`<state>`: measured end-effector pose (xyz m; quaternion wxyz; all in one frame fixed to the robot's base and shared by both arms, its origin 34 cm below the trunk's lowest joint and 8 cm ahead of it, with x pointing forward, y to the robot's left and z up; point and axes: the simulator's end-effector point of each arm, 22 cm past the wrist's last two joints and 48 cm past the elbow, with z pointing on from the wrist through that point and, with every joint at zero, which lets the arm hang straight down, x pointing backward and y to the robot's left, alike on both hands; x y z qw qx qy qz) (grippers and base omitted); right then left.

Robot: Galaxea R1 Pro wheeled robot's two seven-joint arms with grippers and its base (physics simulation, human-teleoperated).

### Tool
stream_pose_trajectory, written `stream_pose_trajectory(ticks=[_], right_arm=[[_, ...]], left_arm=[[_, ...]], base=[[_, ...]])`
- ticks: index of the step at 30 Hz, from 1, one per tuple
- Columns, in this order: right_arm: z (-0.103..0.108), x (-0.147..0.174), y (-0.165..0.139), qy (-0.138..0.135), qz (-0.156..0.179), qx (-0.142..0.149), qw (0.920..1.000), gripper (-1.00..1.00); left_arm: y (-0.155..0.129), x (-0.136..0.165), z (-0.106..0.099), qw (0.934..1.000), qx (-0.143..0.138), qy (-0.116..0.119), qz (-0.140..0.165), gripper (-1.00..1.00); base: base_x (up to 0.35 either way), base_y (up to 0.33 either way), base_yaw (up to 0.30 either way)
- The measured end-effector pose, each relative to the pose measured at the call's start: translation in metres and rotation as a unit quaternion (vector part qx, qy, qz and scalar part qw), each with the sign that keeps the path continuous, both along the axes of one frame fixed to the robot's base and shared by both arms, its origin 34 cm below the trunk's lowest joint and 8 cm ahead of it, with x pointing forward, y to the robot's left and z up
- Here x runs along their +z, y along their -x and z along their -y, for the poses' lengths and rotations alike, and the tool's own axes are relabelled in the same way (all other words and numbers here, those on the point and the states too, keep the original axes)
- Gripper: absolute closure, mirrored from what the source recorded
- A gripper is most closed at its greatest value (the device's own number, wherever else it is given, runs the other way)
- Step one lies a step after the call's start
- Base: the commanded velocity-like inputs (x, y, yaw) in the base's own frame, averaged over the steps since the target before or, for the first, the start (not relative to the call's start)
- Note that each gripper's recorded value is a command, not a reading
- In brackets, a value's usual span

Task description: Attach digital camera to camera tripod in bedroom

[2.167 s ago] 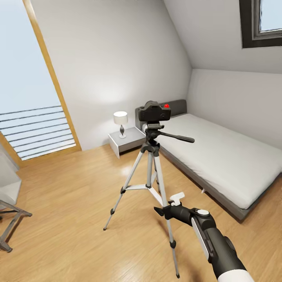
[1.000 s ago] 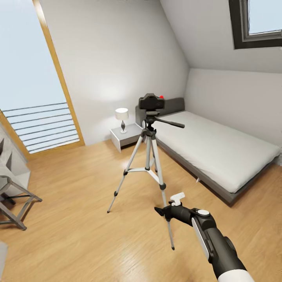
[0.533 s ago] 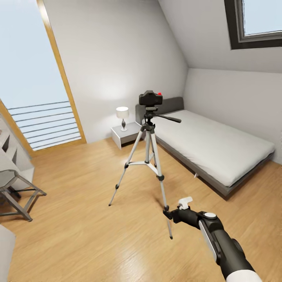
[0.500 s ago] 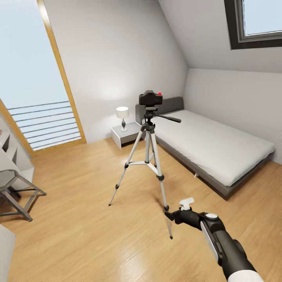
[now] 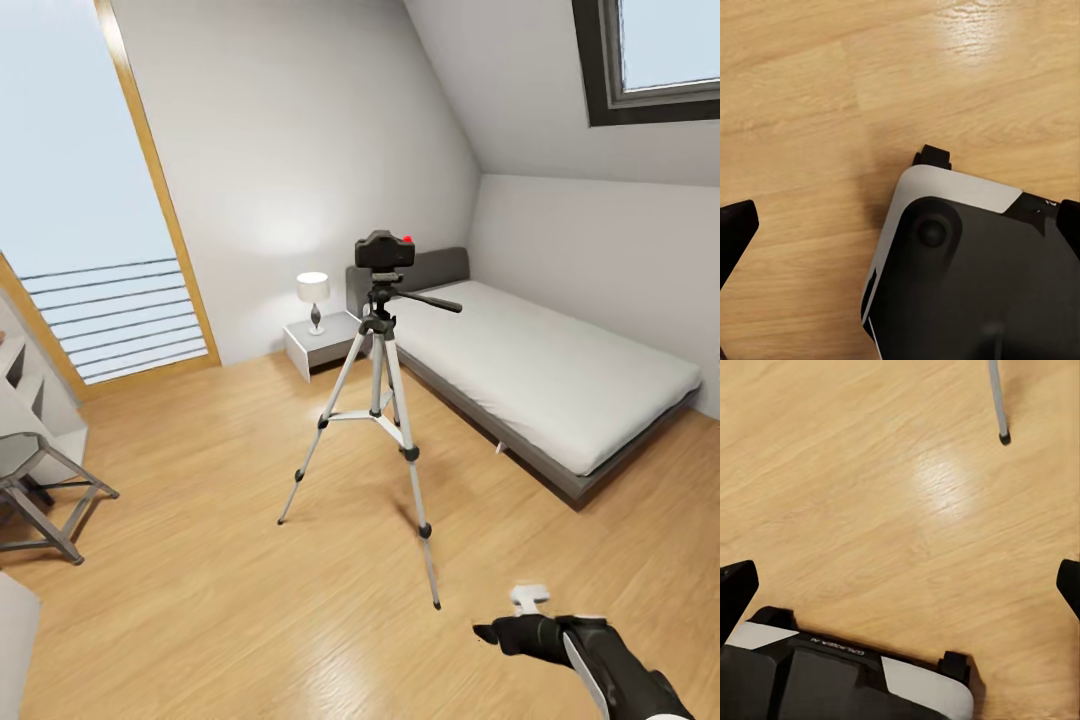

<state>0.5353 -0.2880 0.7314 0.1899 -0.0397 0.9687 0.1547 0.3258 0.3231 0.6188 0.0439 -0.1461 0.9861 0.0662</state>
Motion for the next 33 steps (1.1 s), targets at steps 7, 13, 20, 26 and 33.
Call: stream_pose_trajectory(ticks=[7,13,20,26,33], right_arm=[[0.011,-0.036,0.045,0.006,-0.022,-0.004,0.9997,-1.0],[0.022,-0.072,0.109,0.029,-0.078,-0.02,0.9963,-1.0],[0.038,-0.097,0.177,0.069,-0.134,-0.037,0.9879,-1.0],[0.049,-0.103,0.204,0.096,-0.154,-0.045,0.9824,-1.0],[0.055,-0.105,0.208,0.116,-0.156,-0.049,0.9796,-1.0]], left_arm=[[0.001,0.0,0.001,1.0,0.001,0.001,-0.003,-1.0],[0.006,-0.001,0.004,1.0,0.002,0.003,-0.006,-1.0],[0.035,-0.005,0.005,0.9998,0.002,0.004,-0.021,-1.0],[0.05,-0.007,0.005,0.9995,0.004,0.005,-0.03,-1.0],[0.06,-0.008,0.006,0.9993,0.013,0.007,-0.035,-1.0]], base=[[0.0,0.0,0.0],[0.0,0.0,0.0],[0.0,0.0,0.0],[0.0,0.0,0.0],[0.0,0.0,0.0]])
